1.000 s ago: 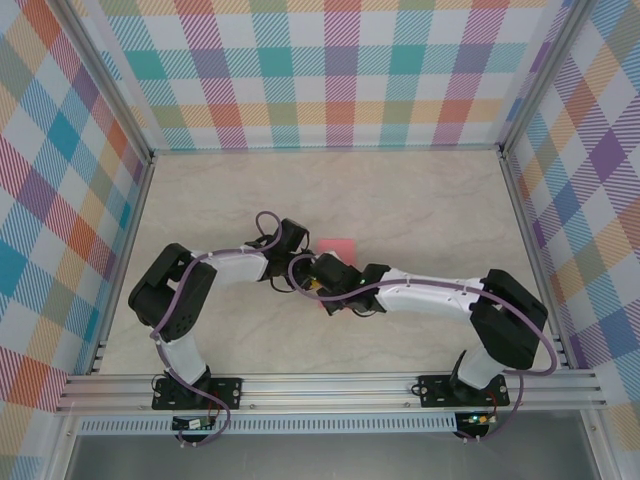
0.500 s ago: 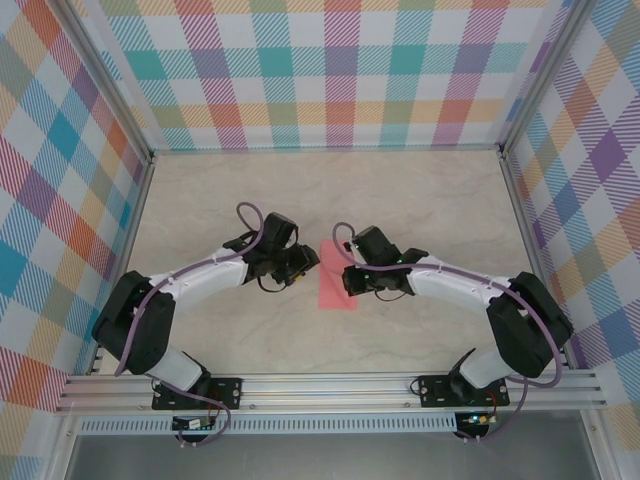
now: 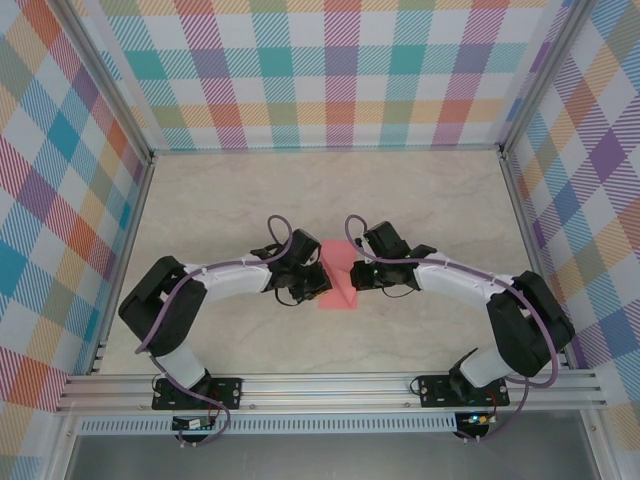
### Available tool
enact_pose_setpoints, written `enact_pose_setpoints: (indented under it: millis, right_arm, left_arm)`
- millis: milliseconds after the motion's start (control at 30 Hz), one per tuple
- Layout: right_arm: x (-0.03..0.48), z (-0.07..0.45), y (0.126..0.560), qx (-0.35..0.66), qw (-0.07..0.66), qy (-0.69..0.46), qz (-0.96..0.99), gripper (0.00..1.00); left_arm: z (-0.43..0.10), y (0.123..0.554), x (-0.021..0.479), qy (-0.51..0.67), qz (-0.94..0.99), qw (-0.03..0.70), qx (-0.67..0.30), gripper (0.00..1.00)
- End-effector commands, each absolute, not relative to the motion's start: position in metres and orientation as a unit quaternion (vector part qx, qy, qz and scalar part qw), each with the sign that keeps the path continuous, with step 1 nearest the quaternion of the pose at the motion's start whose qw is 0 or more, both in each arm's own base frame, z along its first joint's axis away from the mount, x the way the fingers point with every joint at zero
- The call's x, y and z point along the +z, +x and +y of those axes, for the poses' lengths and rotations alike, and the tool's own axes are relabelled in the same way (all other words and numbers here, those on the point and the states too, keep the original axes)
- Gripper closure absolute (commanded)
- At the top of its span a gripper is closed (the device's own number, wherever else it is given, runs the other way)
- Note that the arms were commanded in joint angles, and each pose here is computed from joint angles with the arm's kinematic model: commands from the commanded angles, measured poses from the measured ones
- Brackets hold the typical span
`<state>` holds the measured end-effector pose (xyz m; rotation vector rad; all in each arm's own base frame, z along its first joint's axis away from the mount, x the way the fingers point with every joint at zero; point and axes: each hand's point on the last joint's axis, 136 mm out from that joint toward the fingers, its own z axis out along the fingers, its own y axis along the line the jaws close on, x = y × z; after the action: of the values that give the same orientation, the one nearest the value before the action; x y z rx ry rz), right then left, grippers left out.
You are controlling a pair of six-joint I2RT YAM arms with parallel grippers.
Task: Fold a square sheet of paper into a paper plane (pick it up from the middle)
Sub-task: Fold the triangle a second time at the center of the table.
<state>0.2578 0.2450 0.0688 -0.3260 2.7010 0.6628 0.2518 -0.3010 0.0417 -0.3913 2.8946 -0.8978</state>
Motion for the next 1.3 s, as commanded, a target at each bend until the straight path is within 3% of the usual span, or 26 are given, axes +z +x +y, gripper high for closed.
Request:
enact_pose_setpoints:
  millis: [0, 300, 633, 1267]
  right_arm:
    - [0.064, 0.241, 0.256, 0.225, 0.163, -0.104, 0.955, 0.92]
    - [0.061, 0.243, 0.261, 0.219, 0.158, -0.101, 0.957, 0.92]
    - [0.070, 0.264, 0.257, 0.272, 0.144, -0.128, 0.943, 0.90]
    - [0.048, 0.273, 0.269, 0.247, 0.117, -0.150, 0.950, 0.89]
  left_arm:
    - [-0.317, 0.246, 0.037, -0.108, 0.948, 0.030, -0.297, 0.89]
    - [-0.296, 0.231, 0.010, -0.114, 0.965, 0.015, -0.237, 0.93]
    - [-0.257, 0.230, 0.013, -0.100, 0.984, 0.040, -0.139, 0.94]
    - [-0.264, 0.239, 0.022, -0.088, 0.984, 0.051, -0.148, 0.92]
